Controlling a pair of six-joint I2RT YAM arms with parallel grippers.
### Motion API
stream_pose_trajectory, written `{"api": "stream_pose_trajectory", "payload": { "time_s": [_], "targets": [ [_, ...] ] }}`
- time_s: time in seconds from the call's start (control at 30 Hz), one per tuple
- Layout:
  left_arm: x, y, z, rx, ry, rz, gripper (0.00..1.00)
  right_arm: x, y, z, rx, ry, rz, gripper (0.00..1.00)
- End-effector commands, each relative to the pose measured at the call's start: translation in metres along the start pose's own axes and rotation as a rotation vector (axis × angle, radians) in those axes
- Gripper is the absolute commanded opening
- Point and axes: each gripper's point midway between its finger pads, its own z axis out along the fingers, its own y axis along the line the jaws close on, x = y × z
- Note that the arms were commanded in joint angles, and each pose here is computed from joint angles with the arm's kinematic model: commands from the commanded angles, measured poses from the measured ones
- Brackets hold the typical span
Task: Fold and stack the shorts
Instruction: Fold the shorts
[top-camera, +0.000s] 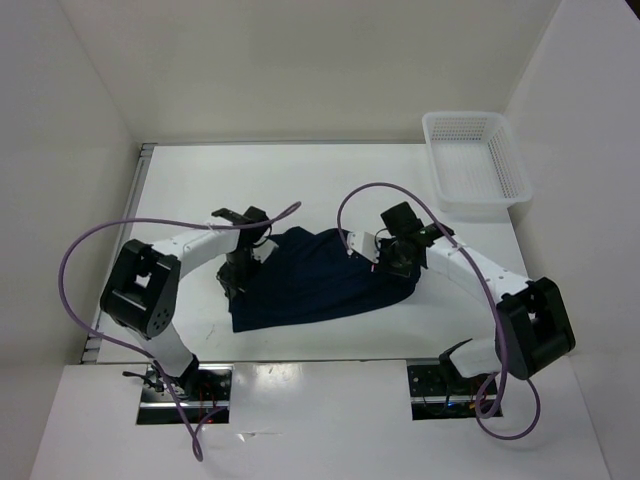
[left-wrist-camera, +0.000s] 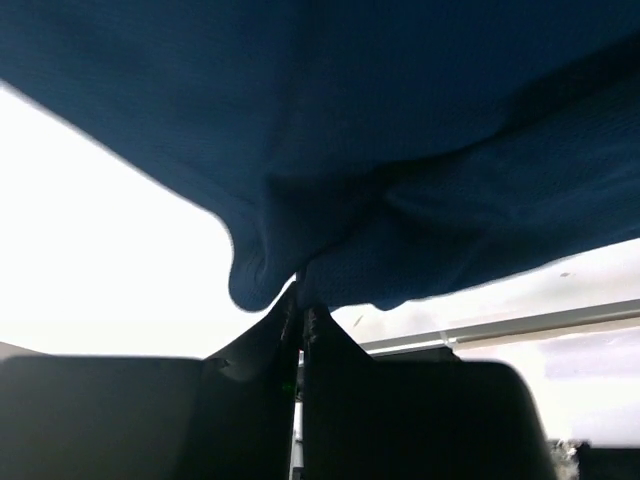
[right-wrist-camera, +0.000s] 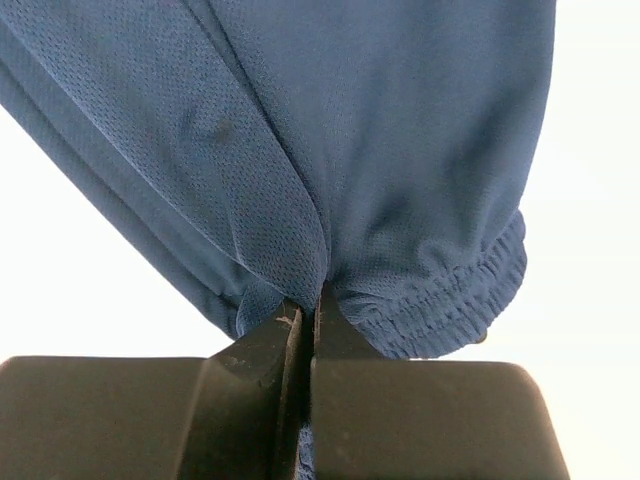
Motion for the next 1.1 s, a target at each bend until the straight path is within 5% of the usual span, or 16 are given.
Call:
{"api": "stream_pose_trajectory", "payload": {
  "time_s": [0.0, 0.2, 0.37, 0.53, 0.8, 1.07],
  "targets": [
    [-0.018, 0.018, -0.028, -0.029, -0.09, -0.049, 0.0, -0.024, -0.03, -0.021, 0.111, -0.081, 0.019, 0.0],
    [-0.078, 0.085, -0.08, -0.107, -0.303, -0.222, 0.0, -0.051, -0.095, -0.04, 0.302, -0.19, 0.117, 0.0],
    [-0.152, 0.172, -0.186, -0.21, -0.675, -0.383, 0.0, -0.048, -0.184, -0.074, 0.654, -0.236, 0.312, 0.0],
    [-0.166, 0.173, -0.233, -0.223, -0.838, -0.374, 0.0, -0.039, -0.2, -0.081, 0.73, -0.244, 0.363, 0.0],
    [-0.128, 0.119, -0.191, -0.146, -0.724, -0.288, 0.0, -0.033, -0.187, -0.095, 0.746, -0.237, 0.314, 0.0],
    [-0.042, 0.066, -0.134, -0.047, -0.412, -0.219, 0.0, -0.024, -0.124, -0.073, 0.501, -0.193, 0.095, 0.0]
  ]
}}
